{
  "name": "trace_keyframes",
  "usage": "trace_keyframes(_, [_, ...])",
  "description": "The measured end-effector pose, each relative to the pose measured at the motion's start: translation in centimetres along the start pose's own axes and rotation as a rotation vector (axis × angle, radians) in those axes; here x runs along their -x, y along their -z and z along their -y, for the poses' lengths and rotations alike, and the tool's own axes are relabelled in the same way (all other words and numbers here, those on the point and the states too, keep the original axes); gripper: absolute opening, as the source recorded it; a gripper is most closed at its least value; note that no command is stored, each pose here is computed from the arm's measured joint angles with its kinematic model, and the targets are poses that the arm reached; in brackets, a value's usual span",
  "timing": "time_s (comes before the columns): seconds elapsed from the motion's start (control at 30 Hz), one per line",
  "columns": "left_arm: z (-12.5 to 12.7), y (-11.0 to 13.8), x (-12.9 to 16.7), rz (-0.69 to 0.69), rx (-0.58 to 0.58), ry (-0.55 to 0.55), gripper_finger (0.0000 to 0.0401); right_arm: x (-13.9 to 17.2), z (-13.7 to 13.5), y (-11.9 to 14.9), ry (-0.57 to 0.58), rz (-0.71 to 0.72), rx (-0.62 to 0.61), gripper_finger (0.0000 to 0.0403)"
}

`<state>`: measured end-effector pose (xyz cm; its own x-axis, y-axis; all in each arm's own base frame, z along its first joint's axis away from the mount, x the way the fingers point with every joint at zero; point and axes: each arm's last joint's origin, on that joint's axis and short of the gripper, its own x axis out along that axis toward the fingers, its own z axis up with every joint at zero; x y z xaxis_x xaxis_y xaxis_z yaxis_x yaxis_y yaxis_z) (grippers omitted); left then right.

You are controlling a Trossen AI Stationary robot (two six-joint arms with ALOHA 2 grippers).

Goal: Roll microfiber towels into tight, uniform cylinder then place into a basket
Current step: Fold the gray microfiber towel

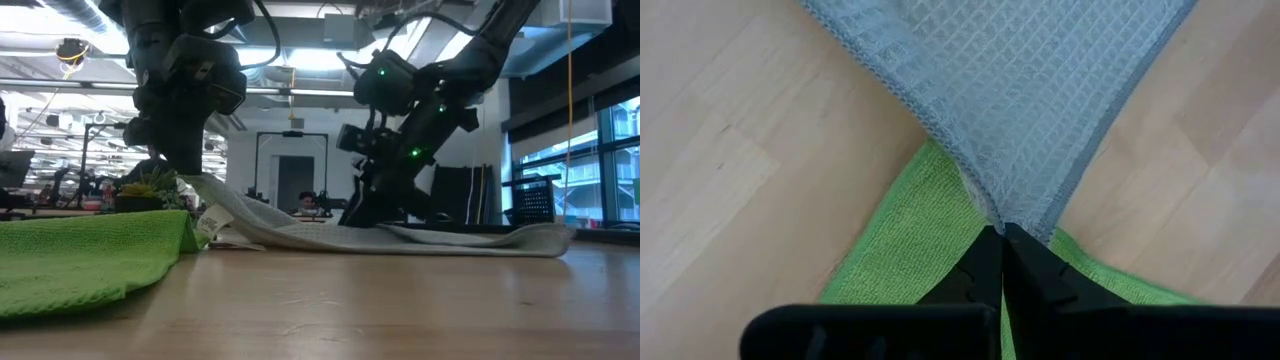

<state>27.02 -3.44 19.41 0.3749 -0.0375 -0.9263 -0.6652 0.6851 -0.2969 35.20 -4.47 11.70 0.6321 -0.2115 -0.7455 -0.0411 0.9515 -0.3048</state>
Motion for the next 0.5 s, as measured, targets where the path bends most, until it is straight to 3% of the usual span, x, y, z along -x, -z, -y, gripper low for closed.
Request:
trace_keyframes(0.13, [0.00, 0.00, 0.00, 0.000, 0.000, 0.000, 0.0000, 0.03, 0.42, 0.07, 0.138, -0.039, -0.002, 0.0135])
trace_keyframes(0.27, [0.00, 0.00, 0.00, 0.000, 0.001, 0.000, 0.0000, 0.02, 0.54, 0.18, 0.151, -0.050, -0.005, 0.0128])
trace_keyframes(0.37, [0.00, 0.00, 0.00, 0.000, 0.001, 0.000, 0.0000, 0.02, 0.58, 0.21, 0.152, -0.049, -0.043, 0.0100])
trace_keyframes(0.5, [0.00, 0.00, 0.00, 0.000, 0.001, 0.000, 0.0000, -0.05, 1.02, 0.58, 0.155, -0.066, -0.143, 0.0034])
